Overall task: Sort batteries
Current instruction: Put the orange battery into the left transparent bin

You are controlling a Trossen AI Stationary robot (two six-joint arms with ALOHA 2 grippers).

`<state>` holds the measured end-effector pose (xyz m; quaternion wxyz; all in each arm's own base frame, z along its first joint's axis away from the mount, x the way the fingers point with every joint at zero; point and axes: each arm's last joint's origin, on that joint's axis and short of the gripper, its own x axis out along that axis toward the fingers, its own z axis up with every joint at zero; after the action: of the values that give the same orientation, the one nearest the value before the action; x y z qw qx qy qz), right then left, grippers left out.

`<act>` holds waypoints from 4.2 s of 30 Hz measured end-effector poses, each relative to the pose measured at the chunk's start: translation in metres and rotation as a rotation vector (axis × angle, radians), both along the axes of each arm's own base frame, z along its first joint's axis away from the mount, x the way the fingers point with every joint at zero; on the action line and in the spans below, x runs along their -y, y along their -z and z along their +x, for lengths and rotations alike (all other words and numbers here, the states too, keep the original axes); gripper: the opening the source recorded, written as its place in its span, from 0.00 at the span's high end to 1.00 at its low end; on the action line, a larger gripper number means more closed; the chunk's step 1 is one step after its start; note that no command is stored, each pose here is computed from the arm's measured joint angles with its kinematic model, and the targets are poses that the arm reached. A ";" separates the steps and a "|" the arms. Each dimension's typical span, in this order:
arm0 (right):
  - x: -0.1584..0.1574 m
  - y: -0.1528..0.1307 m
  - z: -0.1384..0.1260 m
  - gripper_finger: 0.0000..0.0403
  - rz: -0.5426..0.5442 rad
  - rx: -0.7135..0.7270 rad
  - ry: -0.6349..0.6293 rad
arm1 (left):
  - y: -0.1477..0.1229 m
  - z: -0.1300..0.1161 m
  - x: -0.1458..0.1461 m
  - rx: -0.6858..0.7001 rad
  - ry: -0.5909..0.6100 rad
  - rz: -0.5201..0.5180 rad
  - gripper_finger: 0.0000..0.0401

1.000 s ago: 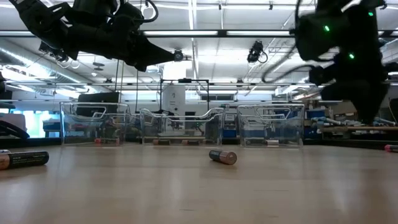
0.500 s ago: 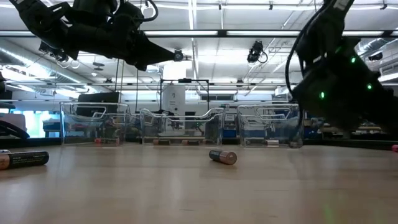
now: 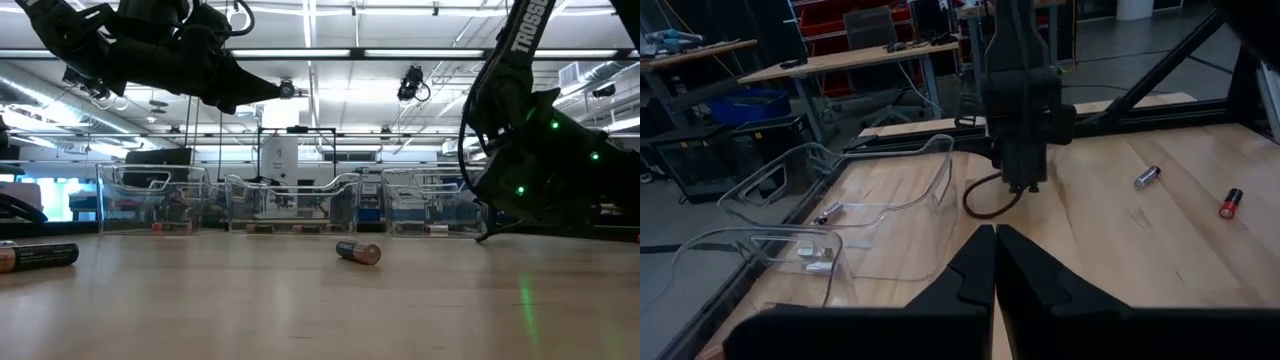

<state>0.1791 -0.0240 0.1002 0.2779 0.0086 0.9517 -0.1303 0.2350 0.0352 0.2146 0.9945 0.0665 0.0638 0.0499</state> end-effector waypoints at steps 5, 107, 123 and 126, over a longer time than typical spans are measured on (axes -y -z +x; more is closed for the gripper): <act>0.001 0.003 0.000 0.98 0.036 0.032 0.038 | 0.000 0.000 0.000 -0.002 0.000 0.000 0.95; 0.000 -0.002 0.032 0.98 0.371 0.146 -0.335 | 0.002 0.000 0.001 -0.017 0.002 0.001 0.95; -0.051 -0.087 0.062 0.98 -0.097 0.893 0.129 | 0.002 0.000 0.001 -0.017 0.001 -0.003 0.95; -0.070 -0.097 0.050 0.98 -0.270 1.081 0.268 | 0.002 0.000 0.001 -0.018 0.001 -0.004 0.95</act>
<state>0.2295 0.0462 0.1968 0.7047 0.1589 0.6399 -0.2620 0.2350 0.0340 0.2129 0.9941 0.0649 0.0726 0.0485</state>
